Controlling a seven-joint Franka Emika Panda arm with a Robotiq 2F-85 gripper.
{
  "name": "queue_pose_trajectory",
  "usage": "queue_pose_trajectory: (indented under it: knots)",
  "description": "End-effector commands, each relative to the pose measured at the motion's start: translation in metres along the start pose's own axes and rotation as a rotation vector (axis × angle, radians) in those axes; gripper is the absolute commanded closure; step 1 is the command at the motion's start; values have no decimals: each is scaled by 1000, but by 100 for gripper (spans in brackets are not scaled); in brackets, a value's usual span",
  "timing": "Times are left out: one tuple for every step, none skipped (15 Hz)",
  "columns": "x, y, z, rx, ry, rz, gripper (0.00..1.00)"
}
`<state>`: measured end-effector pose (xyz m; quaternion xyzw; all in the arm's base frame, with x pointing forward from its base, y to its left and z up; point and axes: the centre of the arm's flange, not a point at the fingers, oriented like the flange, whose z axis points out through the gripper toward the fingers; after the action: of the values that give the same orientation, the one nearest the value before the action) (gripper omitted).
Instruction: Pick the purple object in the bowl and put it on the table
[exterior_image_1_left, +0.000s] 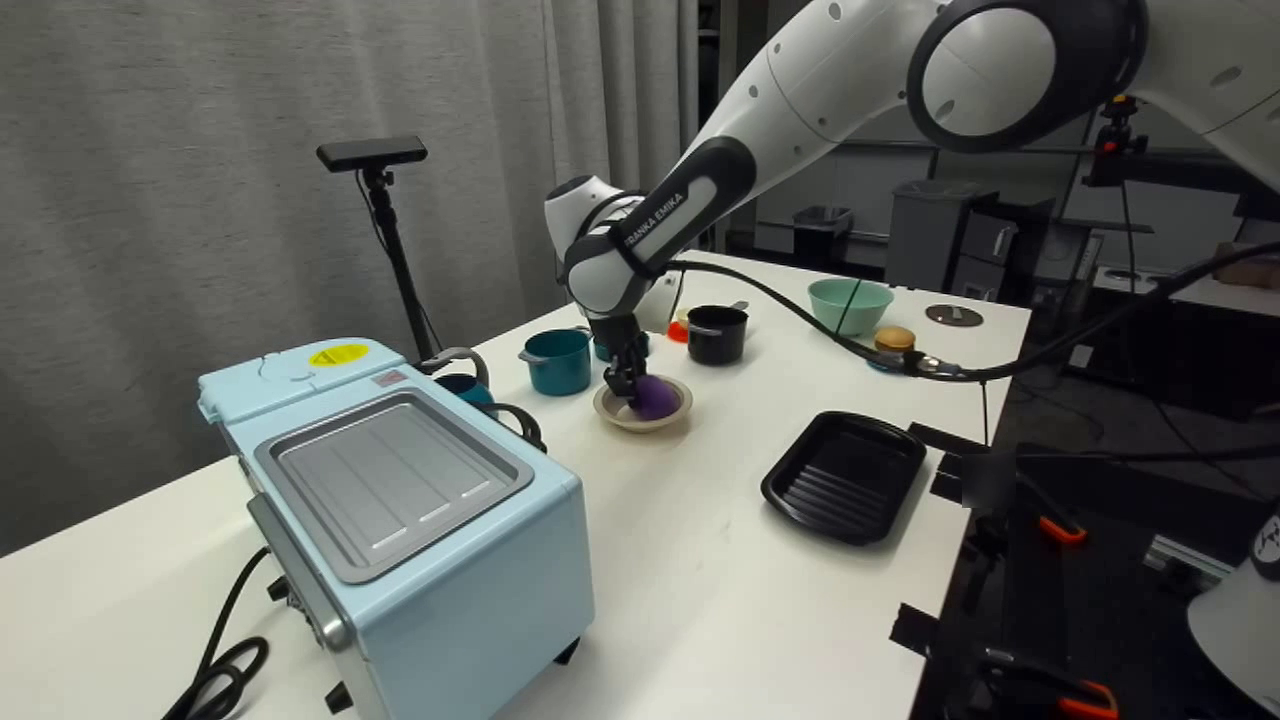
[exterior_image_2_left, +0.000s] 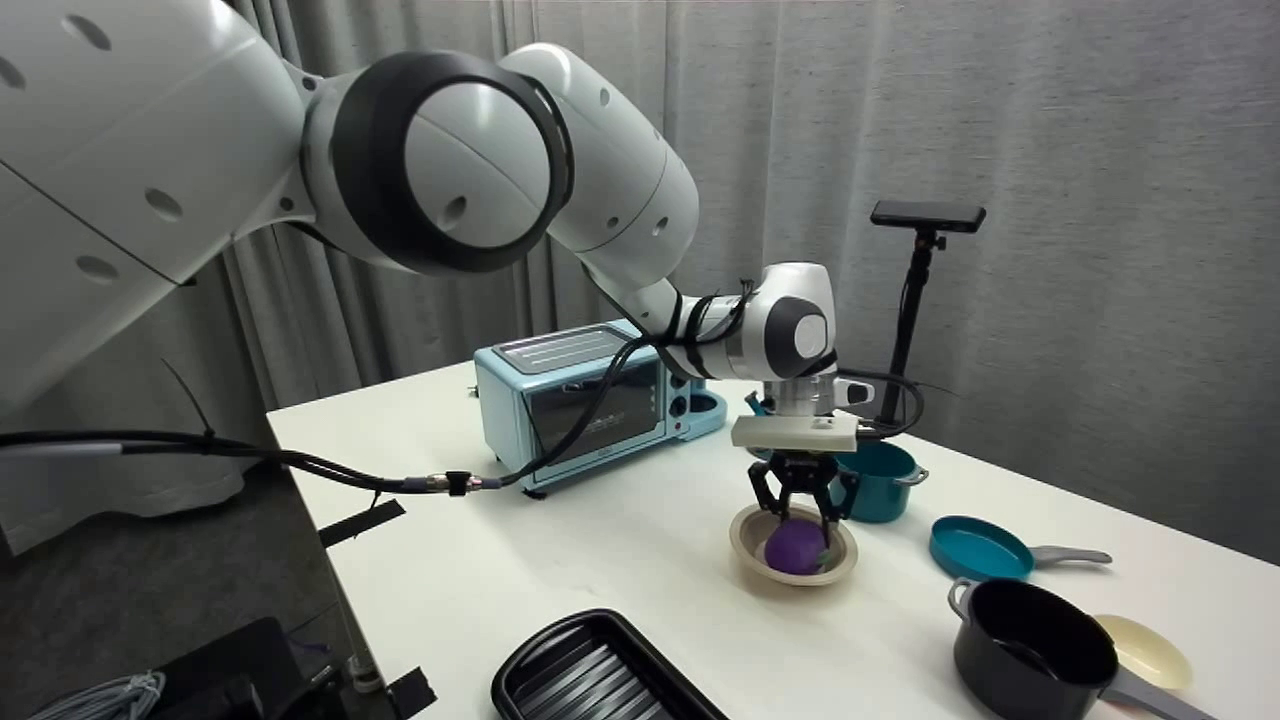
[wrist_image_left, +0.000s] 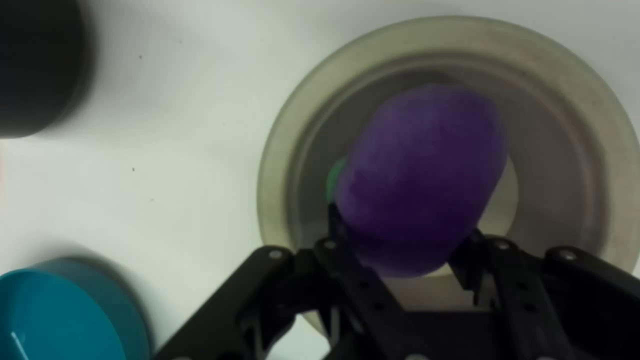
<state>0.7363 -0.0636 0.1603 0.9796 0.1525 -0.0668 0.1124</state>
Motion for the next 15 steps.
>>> queue_pose_trajectory:
  knots:
    - [8,14,-25,-21,-14,41,81]
    - [6,18,-36,-20,-8,47,87]
    - [4,21,-46,-23,-3,53,92]
    - [0,25,-58,-18,4,55,93]
    - [-4,29,-69,-16,6,57,93]
    - [-9,33,-82,-11,15,58,96]
    - [-15,36,-93,-12,22,61,98]
    - [-23,40,-105,-11,31,64,95]
    - [-30,43,-115,-10,40,69,95]
    - [-38,46,-124,-8,48,74,95]
    - [-46,49,-131,-4,53,80,95]
    - [-56,51,-136,2,61,84,95]
    - [-63,52,-139,6,63,90,95]
    - [-74,52,-139,12,61,97,95]
    - [-83,52,-138,20,56,102,95]
